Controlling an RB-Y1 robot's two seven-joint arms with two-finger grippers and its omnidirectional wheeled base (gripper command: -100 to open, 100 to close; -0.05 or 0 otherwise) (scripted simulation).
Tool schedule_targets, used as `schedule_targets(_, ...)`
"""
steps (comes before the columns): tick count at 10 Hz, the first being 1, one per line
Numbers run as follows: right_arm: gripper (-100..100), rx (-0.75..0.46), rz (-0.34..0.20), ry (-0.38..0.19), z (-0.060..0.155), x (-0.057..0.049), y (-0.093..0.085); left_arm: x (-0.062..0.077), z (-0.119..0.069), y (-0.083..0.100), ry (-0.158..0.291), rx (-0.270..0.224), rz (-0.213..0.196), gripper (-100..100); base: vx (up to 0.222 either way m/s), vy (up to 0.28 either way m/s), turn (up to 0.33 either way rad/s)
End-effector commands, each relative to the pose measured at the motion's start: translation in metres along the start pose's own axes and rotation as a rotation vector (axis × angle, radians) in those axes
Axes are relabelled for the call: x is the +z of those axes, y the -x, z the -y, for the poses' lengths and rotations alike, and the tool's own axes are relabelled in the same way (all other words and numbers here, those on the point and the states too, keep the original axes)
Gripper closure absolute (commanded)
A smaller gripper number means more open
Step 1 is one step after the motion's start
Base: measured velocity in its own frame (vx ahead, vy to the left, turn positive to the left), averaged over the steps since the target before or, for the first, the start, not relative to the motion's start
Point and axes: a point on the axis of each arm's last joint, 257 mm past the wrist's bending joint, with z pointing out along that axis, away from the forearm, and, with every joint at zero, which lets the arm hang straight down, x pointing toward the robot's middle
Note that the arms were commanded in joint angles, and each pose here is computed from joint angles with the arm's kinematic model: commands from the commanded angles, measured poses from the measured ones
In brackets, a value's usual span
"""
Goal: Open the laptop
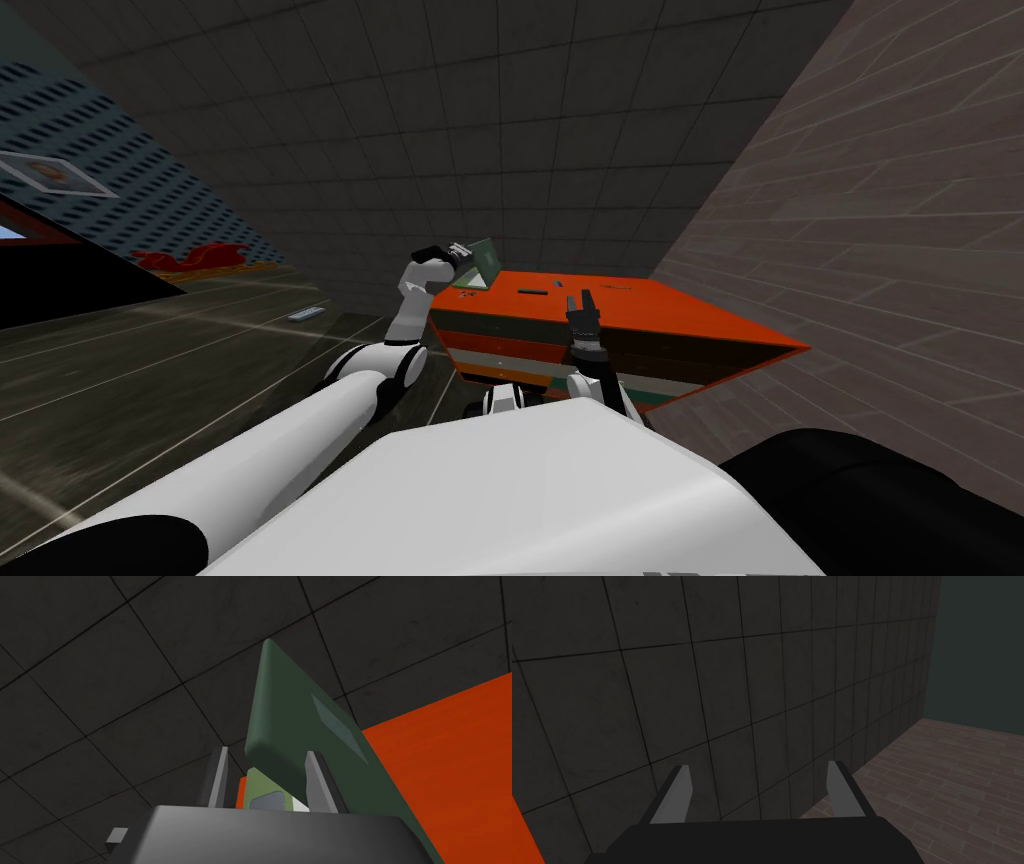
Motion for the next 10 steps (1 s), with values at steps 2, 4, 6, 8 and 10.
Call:
schedule_targets(2, 0, 0.000, 0.000, 0.000, 0.000, 0.000, 0.000, -0.001, -0.015, 0.046, 0.014, -0.206, 0.043, 100, 0.048, 0.068, 0.038)
schedule_targets(4, 0, 0.000, 0.000, 0.000, 0.000, 0.000, 0.000, -0.002, -0.017, 0.053, 0.013, -0.249, 0.049, 100, 0.024, 0.037, 0.021)
schedule_targets(6, 0, 0.000, 0.000, 0.000, 0.000, 0.000, 0.000, 0.001, -0.011, 0.046, -0.001, -0.266, 0.029, 100, 0.015, 0.034, 0.028)
schedule_targets(8, 0, 0.000, 0.000, 0.000, 0.000, 0.000, 0.000, -0.004, -0.030, 0.077, 0.004, -0.437, 0.044, 100, 0.039, 0.073, 0.019)
schedule_targets(10, 0, 0.000, 0.000, 0.000, 0.000, 0.000, 0.000, -0.005, -0.035, 0.084, 0.004, -0.478, 0.048, 100, 0.012, 0.053, -0.006)
